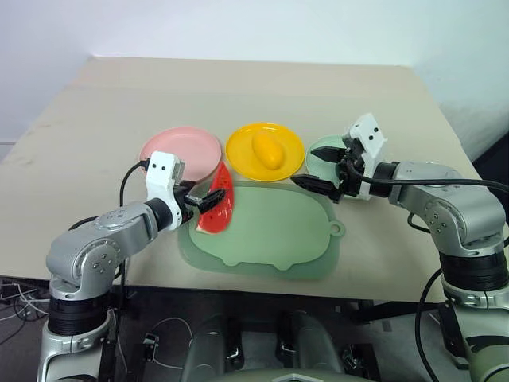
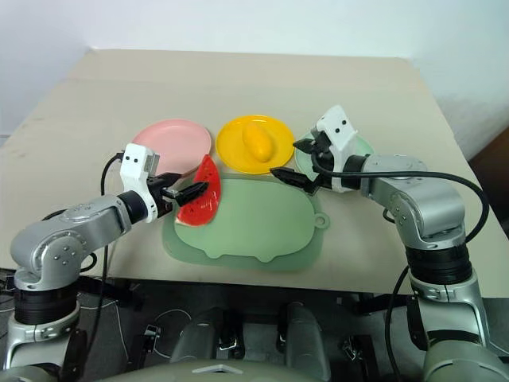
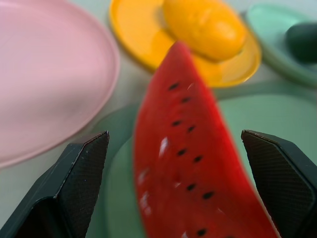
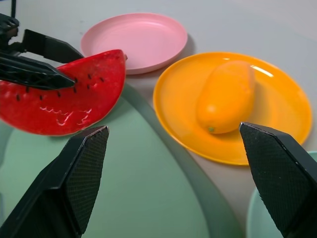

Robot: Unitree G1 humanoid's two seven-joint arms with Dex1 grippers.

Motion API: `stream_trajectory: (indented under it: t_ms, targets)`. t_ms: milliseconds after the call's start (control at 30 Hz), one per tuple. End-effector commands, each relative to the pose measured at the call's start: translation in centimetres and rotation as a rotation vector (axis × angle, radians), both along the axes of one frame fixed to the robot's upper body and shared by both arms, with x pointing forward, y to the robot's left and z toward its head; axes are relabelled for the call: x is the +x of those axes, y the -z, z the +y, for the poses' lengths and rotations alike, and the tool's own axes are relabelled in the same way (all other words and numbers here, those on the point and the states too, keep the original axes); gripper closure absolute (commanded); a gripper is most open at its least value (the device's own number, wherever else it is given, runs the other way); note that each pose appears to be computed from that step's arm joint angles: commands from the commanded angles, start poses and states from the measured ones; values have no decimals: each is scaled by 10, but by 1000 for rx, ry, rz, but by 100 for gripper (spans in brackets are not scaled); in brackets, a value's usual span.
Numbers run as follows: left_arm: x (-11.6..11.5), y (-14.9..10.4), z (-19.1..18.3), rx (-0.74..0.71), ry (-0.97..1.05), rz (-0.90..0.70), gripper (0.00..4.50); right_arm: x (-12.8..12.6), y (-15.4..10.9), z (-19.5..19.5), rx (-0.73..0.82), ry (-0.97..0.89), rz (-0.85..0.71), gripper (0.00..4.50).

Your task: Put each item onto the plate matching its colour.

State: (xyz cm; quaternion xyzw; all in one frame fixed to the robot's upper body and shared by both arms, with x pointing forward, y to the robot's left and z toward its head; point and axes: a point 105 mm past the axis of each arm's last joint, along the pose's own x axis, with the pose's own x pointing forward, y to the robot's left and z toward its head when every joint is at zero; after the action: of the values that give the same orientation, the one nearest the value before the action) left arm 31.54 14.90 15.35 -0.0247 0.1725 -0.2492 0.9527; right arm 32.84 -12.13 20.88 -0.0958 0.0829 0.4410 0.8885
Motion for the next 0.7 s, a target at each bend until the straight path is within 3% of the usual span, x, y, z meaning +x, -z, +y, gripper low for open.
stream_trajectory:
  t_ms: [33, 300, 700]
  targets:
    - [-3, -5, -7, 53, 43, -17, 0, -13, -19, 3, 44, -66, -56, 3]
    - [-3, -5, -9, 76, 60, -20, 0, -41, -29, 15, 238, -167, -112, 3]
    - [0, -5, -9, 89, 64, -13, 0, -46, 16, 15, 147, -138, -113, 3]
